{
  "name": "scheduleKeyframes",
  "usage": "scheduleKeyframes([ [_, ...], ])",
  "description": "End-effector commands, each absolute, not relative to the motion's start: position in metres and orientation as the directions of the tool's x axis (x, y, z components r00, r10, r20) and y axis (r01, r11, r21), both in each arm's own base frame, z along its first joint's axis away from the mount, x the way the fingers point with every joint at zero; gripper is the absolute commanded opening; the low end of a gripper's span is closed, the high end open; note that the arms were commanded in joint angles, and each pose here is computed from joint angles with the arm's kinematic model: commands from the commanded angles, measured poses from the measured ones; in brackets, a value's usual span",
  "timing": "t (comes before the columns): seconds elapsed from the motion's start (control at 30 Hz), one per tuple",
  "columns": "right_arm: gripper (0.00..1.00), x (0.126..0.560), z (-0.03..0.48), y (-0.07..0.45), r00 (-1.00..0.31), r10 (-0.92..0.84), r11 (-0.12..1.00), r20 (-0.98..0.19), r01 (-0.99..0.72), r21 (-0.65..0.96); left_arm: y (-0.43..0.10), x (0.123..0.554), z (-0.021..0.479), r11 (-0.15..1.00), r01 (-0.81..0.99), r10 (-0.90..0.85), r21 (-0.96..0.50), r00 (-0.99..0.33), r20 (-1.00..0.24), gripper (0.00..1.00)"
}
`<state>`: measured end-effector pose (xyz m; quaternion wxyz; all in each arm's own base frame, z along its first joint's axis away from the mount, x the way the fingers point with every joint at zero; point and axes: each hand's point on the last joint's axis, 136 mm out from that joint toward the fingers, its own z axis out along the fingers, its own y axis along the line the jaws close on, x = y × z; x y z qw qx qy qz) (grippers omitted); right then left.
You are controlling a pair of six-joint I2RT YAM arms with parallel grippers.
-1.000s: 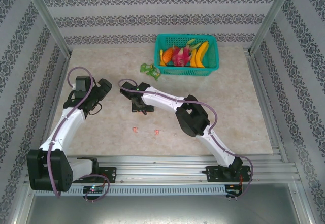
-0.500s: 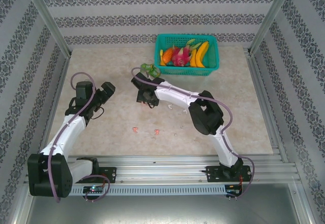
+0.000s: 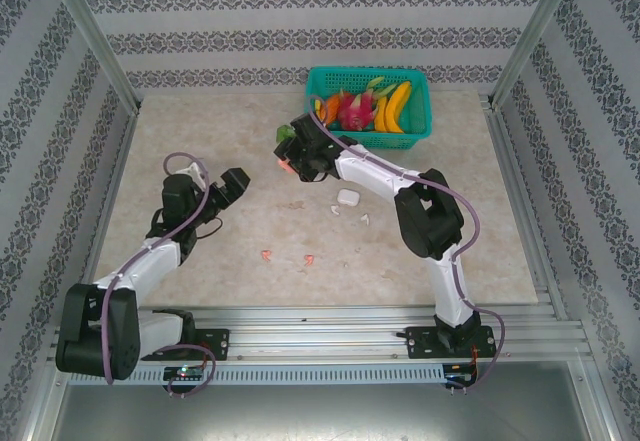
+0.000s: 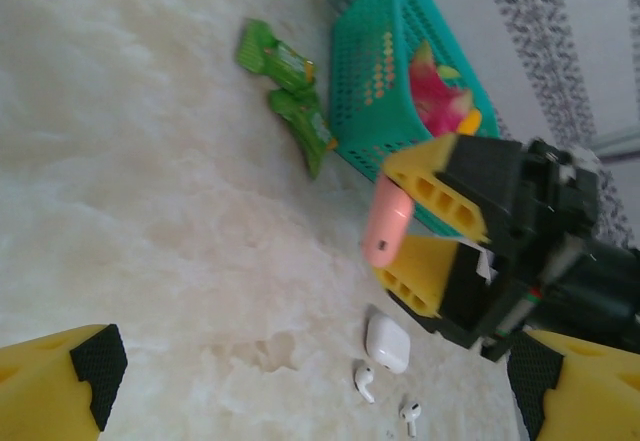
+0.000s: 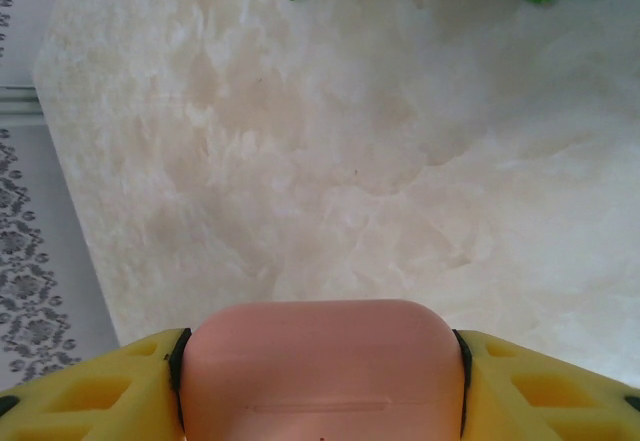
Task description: Insert the wireless bluetooth earbuds into the charging case
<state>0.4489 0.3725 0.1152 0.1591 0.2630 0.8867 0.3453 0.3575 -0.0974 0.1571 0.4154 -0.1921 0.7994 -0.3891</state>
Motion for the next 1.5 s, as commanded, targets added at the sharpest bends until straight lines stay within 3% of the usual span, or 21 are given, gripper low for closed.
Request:
scheduleKeyframes([
  [0.0, 0.51, 0.451, 0.138, 0.392, -0.801, 0.599, 0.501, -0.01, 0.365, 0.785, -0.117, 0.365, 0.171, 0.658, 0.155, -0.555, -0.737, -0.561, -0.614, 0.97],
  [0.47, 0.51, 0.443, 0.133, 0.402, -0.777, 0.624, 0.411, 0.078, 0.412, 0.813, -0.154, 0.388, 0.154, 0.687, 0.232, -0.461, -0.688, -0.594, -0.66, 0.68],
  [1.47, 0.49, 0.424, 0.145, 0.417, -0.782, 0.612, 0.349, 0.119, 0.402, 0.847, -0.162, 0.418, 0.131, 0.736, 0.218, -0.421, -0.641, -0.593, -0.686, 0.58],
])
